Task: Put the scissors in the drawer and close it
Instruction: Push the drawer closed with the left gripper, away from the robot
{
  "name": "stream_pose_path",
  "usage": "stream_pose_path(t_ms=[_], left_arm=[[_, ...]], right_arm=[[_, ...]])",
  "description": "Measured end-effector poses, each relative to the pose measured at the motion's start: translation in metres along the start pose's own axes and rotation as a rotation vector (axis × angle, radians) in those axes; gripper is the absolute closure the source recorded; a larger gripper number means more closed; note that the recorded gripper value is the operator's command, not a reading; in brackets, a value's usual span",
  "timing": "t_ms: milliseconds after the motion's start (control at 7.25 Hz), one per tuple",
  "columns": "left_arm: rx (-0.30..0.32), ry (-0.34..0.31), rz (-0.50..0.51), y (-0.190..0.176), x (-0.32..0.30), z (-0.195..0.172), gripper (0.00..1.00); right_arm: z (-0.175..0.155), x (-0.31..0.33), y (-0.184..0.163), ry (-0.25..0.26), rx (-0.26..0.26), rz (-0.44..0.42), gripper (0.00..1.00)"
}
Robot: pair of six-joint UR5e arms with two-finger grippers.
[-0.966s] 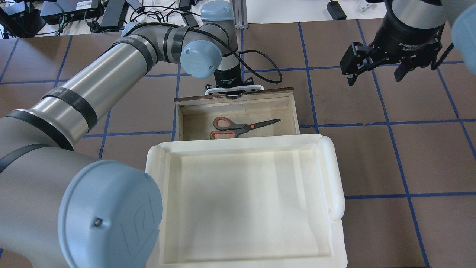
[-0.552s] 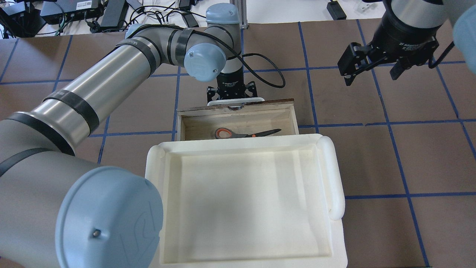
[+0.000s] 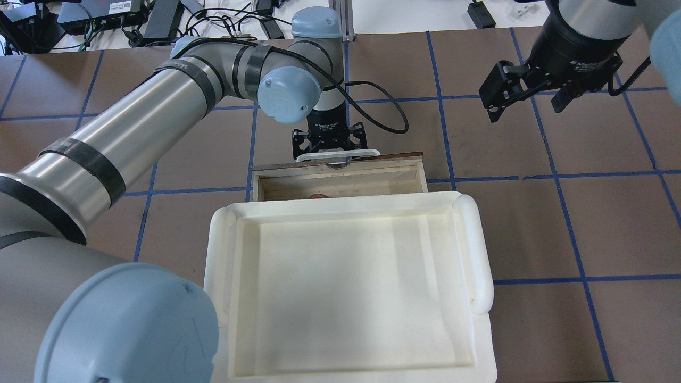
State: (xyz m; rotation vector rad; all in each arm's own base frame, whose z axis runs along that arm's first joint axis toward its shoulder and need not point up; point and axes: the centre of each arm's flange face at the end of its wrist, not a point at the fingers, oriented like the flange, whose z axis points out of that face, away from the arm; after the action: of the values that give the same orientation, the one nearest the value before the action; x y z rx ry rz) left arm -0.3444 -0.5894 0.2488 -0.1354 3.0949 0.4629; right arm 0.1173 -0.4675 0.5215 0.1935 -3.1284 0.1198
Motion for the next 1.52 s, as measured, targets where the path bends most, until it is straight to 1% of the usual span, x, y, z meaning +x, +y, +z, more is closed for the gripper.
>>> stream_pose_path(t_ms=[414, 828, 1103, 1379, 1517], left_arm=[[-0.013, -0.012, 0.017, 0.033, 0.001, -0.003, 0.0], [-0.052, -0.053, 0.043, 0.078, -0.001, 0.005, 0.0], [-0.078, -0.072, 0.055, 0.1, -0.002, 0.006, 0.0], [-0.091, -0.081, 0.056, 0.108, -0.003, 0.003, 0.0], [-0.078, -0.08, 0.056, 0.106, -0.003, 0.001, 0.0]], right_arm=[[0.0, 0.0, 0.0, 0.0, 0.001, 0.0, 0.0], [0.0, 0.0, 0.0, -0.001, 0.0, 0.0, 0.0], [0.0, 0.0, 0.0, 0.001, 0.0, 0.001, 0.0], [0.0, 0.001, 0.0, 0.003, 0.0, 0.001, 0.0], [0.0, 0.001, 0.0, 0.003, 0.0, 0.0, 0.0]])
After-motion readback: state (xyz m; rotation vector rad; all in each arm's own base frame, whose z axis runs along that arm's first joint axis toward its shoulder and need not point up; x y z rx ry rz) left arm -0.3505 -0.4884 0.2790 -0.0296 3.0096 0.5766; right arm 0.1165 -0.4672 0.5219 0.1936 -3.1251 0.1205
